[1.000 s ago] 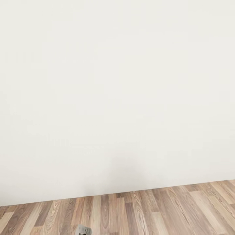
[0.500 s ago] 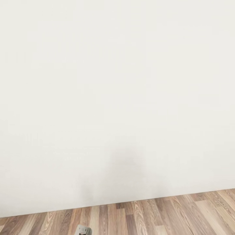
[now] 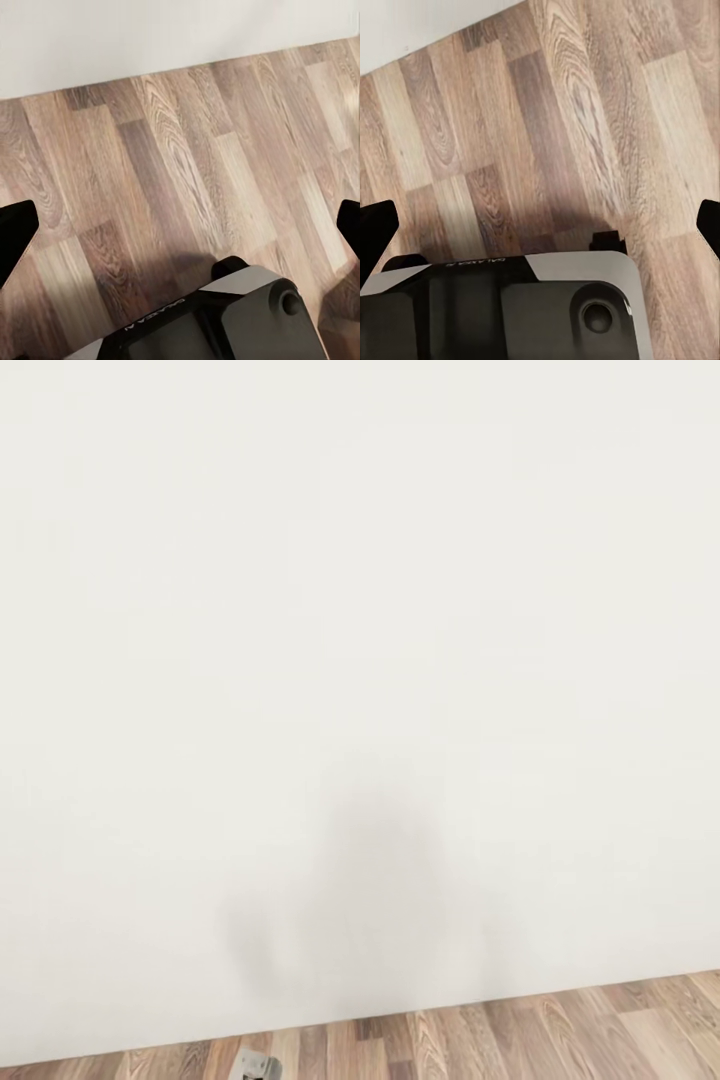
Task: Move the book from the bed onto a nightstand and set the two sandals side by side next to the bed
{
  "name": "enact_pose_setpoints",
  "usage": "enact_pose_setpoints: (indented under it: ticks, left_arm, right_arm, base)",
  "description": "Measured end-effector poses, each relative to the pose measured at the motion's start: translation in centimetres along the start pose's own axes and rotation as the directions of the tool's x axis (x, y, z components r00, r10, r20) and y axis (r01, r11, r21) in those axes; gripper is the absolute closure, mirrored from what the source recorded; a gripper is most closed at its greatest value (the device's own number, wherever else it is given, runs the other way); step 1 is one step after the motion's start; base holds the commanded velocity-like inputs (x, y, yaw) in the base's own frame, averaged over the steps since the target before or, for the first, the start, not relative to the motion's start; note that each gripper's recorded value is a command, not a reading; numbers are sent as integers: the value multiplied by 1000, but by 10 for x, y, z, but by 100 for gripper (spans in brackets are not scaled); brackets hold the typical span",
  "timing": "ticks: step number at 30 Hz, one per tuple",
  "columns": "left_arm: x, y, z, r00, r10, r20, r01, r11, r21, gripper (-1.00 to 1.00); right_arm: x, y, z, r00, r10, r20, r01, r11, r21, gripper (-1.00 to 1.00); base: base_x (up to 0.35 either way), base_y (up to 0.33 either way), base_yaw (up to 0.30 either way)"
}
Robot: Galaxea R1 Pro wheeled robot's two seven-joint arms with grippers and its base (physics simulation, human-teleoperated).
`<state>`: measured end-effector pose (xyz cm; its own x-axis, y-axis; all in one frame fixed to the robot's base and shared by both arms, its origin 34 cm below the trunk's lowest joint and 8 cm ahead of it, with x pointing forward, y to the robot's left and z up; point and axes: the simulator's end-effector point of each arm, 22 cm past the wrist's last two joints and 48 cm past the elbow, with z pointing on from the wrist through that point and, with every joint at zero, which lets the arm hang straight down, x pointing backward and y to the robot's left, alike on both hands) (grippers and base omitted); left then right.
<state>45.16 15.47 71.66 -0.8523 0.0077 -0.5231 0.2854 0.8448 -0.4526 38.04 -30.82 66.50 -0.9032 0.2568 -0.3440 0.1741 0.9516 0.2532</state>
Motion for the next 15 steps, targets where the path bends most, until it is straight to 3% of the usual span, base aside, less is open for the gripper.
enact_pose_setpoints:
  ticks: [5, 15]
  left_arm:
    - [0, 0, 0, 1000, -1, -1, 1, 1000, 0, -100]
    - [4, 1, 1, 1000, -5, -8, 5, 1000, -1, -100]
  right_arm:
    - [0, -1, 0, 1000, 1, -1, -1, 1000, 1, -100]
    - [3, -2, 1, 1000, 3, -9, -3, 1000, 3, -100]
  base:
    - [227, 0, -84]
    - [24, 0, -236]
